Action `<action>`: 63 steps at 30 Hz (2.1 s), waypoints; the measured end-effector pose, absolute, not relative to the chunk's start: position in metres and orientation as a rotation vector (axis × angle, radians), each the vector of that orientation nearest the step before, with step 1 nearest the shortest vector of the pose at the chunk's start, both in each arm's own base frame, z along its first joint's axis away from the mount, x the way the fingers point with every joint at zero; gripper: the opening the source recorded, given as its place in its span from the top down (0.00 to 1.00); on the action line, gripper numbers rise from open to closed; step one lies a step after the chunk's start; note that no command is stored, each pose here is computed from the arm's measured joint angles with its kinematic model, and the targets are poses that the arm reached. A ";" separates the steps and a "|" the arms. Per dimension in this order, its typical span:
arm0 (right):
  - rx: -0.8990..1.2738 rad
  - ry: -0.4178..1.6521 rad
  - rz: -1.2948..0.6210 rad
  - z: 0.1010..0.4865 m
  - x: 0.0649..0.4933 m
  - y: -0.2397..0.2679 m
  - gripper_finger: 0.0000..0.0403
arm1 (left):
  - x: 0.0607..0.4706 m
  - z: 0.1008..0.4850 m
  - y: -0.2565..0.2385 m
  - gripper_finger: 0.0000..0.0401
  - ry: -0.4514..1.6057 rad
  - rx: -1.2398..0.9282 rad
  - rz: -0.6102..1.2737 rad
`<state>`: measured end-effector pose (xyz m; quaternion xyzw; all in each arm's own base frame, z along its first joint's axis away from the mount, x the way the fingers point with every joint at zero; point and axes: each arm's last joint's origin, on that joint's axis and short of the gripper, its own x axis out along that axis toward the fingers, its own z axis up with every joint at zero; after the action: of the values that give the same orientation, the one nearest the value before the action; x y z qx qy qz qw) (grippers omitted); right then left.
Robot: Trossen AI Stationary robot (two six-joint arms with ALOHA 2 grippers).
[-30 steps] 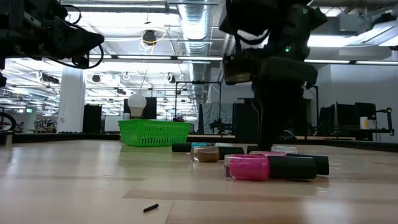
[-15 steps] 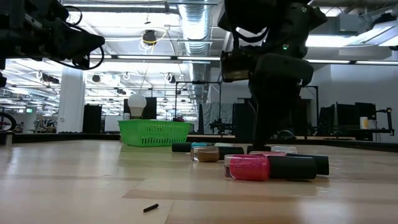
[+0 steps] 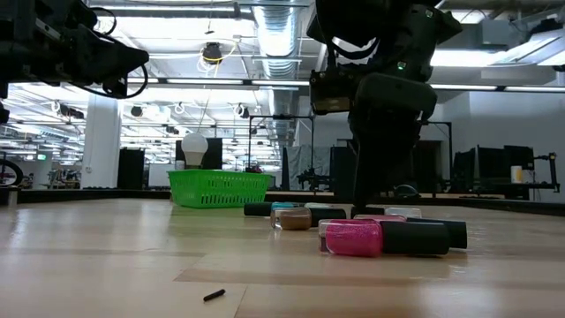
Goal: Pick & Place Nail Polish
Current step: Put the top white nail polish bottle into the green bin
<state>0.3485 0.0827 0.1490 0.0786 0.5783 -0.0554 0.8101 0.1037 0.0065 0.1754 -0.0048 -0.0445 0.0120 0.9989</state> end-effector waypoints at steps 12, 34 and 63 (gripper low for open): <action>0.164 1.262 -0.122 0.133 0.353 0.085 0.50 | 0.104 0.176 0.007 1.00 -0.093 -0.009 0.024; 0.163 1.352 -0.169 0.123 0.347 0.083 0.82 | 0.105 0.175 0.007 1.00 -0.077 -0.011 0.025; 0.377 0.959 -0.266 0.210 0.353 0.015 0.90 | 0.105 0.176 0.007 1.00 -0.092 -0.009 0.025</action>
<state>0.3528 0.0146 0.2102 0.1799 0.4570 -0.1270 0.8618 0.1051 0.0067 0.1759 -0.0047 -0.0457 0.0123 0.9989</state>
